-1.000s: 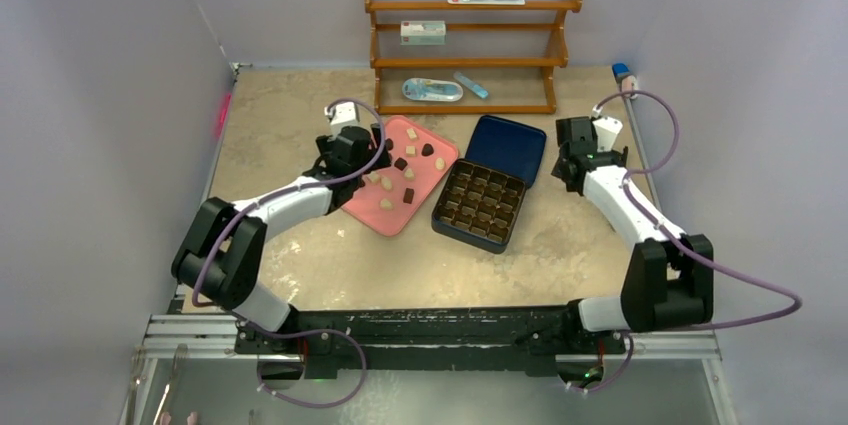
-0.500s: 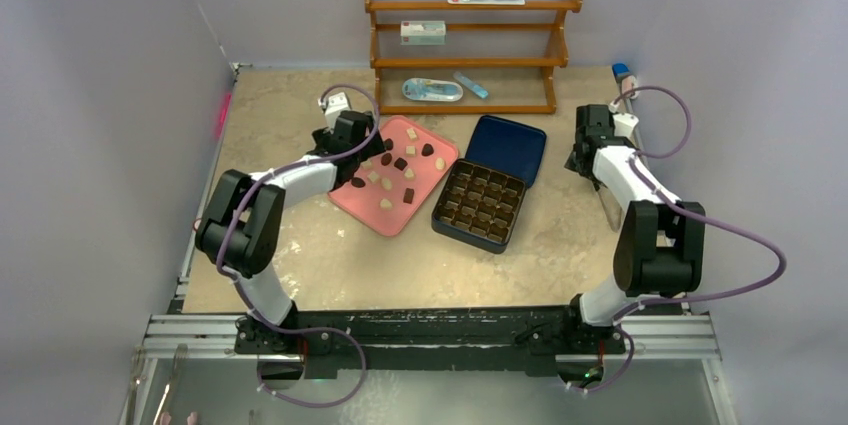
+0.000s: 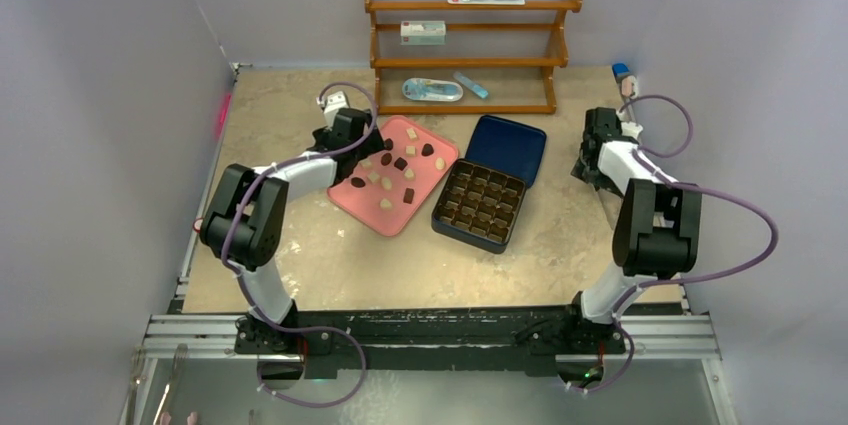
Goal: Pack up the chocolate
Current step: Move the clamp to the center of the board.
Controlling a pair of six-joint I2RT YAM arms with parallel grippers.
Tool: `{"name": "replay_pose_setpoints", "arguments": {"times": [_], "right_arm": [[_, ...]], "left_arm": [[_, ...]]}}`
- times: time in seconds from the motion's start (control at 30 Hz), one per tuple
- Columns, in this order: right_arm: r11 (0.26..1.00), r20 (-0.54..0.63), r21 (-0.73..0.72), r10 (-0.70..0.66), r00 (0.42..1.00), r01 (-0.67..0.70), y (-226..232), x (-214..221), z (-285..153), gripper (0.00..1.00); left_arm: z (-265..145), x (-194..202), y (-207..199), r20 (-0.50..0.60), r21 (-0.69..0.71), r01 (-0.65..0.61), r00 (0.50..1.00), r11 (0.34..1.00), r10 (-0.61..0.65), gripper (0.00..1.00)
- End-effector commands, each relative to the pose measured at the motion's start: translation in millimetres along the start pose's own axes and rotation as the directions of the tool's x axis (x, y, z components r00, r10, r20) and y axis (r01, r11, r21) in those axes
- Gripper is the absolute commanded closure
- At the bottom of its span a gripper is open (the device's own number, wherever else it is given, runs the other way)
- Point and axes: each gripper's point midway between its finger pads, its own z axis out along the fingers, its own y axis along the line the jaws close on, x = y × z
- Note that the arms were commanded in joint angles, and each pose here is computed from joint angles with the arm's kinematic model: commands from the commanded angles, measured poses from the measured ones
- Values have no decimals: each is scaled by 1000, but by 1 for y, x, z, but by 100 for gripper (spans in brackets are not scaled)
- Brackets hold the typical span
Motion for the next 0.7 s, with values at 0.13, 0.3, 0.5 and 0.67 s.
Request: {"name": "replay_pose_setpoints", "arguments": {"times": [0.13, 0.3, 0.5, 0.67], "right_arm": [[1000, -31, -24, 8, 999, -9, 5, -4, 8, 8], [999, -66, -30, 16, 998, -18, 9, 0, 18, 9], [997, -107, -54, 40, 993, -46, 14, 5, 28, 9], [997, -128, -58, 37, 991, -45, 16, 10, 34, 10]], "left_arm": [[8, -18, -7, 33, 30, 58, 998, 998, -59, 3], [13, -17, -4, 27, 23, 61, 998, 998, -61, 3], [15, -17, -2, 24, 19, 59, 998, 998, -59, 3], [16, -21, -2, 26, 23, 57, 998, 998, -57, 3]]}}
